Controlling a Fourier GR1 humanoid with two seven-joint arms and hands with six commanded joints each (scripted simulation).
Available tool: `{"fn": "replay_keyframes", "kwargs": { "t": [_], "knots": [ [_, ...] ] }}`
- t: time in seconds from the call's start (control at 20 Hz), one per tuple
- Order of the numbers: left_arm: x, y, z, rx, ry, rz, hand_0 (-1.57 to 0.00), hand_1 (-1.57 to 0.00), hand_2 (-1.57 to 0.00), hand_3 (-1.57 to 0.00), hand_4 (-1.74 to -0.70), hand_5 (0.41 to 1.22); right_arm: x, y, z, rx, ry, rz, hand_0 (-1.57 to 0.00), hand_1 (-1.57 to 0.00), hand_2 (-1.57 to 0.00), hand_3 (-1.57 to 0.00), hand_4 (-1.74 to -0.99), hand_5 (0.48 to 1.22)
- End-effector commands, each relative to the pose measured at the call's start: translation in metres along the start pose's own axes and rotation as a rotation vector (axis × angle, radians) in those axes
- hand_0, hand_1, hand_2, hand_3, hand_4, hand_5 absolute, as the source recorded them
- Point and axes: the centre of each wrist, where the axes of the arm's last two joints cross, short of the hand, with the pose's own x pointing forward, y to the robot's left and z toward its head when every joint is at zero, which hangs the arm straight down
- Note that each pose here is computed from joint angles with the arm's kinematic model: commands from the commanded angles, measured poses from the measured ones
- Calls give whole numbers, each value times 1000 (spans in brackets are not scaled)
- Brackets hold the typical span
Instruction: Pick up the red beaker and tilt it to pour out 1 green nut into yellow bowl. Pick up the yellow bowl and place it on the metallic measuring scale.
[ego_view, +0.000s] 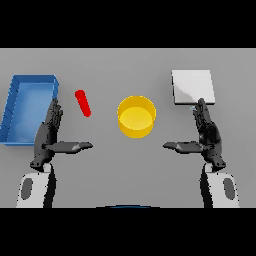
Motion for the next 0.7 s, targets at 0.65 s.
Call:
{"fn": "replay_keyframes", "kwargs": {
  "t": [0.65],
  "knots": [
    [29, -2, 29, -102, -19, -200, 1, 1, 1, 1, -1139, 652, 13, 9, 21, 51, -148, 319, 1, 1, 1, 1, -1118, 600]
  ]
}}
